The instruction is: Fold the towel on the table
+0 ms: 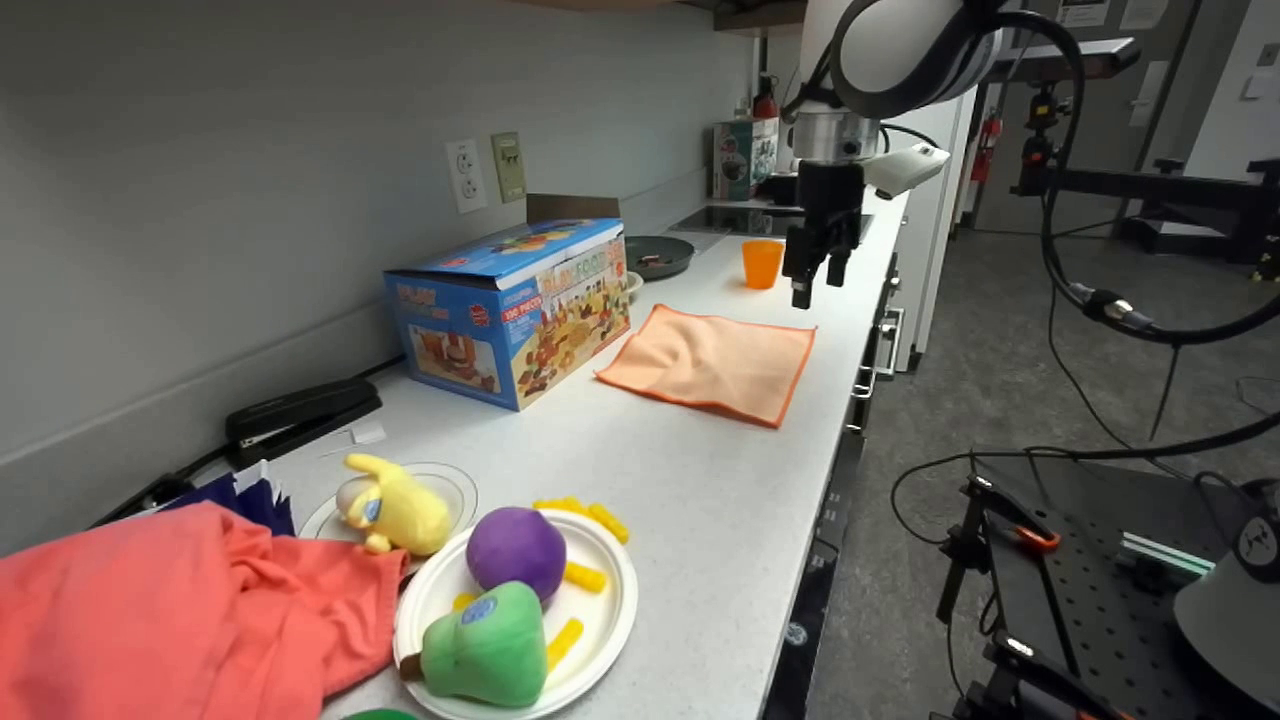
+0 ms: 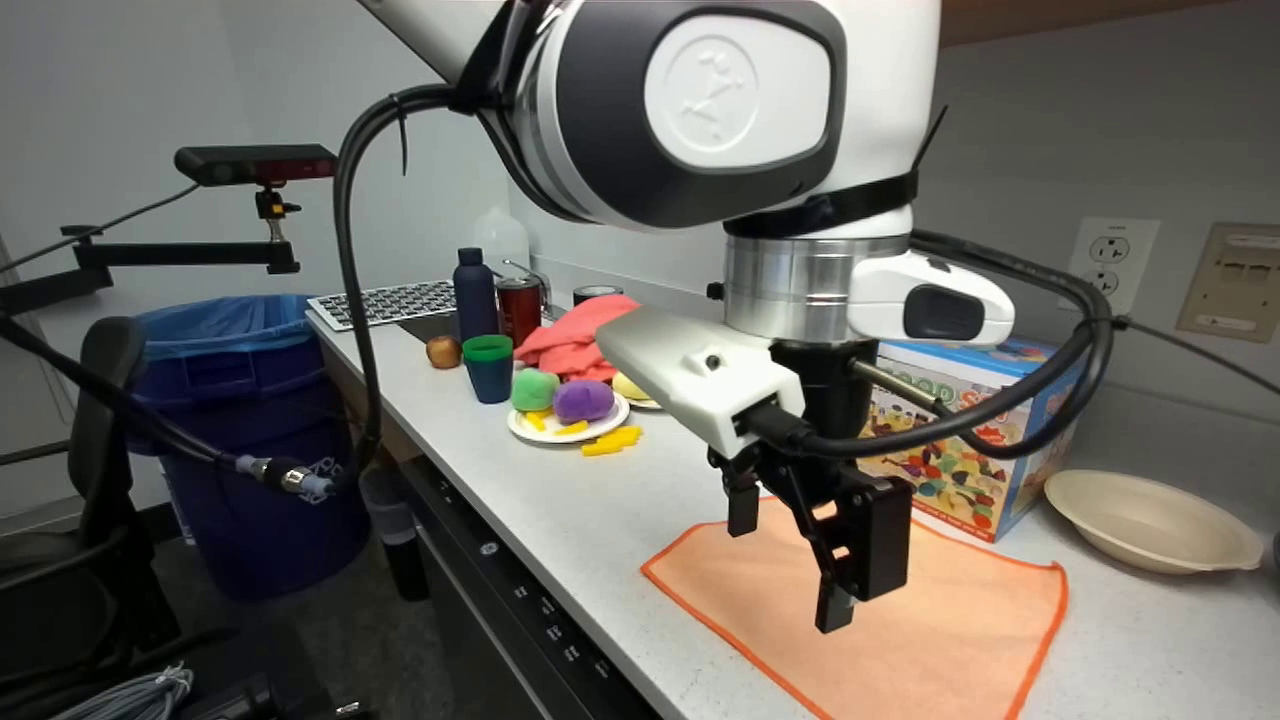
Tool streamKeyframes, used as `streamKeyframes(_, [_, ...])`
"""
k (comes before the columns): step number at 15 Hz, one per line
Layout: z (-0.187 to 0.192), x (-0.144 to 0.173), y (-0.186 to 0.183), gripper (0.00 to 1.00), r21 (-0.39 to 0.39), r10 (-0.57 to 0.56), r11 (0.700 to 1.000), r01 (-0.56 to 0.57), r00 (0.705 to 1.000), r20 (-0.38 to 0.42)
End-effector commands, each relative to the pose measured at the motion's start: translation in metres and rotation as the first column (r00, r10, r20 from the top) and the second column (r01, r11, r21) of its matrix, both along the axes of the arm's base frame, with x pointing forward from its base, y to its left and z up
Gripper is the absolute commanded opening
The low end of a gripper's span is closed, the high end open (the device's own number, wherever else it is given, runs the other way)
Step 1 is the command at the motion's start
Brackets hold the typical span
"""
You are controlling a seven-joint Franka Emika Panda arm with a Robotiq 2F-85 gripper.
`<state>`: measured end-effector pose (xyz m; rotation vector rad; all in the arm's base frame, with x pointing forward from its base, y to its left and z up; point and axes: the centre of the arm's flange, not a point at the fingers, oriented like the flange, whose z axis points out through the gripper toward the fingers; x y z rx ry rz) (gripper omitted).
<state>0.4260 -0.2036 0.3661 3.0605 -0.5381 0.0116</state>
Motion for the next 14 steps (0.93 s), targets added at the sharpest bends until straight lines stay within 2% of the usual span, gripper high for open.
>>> streamKeyframes(1, [-0.011, 0.003, -0.027, 1.0, 0.006, -0.101, 0.995, 0.101, 0.995, 0.006])
streamKeyframes(6, [-0.023, 0.015, -0.054, 1.0, 0.0, -0.203, 0.979, 0.203, 0.978, 0.048])
streamKeyframes(10, [-0.04, 0.036, -0.061, 1.0, -0.024, -0.22, 0.975, 0.222, 0.972, 0.083])
streamKeyframes(14, [-0.06, 0.055, -0.067, 1.0, -0.038, -0.227, 0.972, 0.23, 0.971, 0.074])
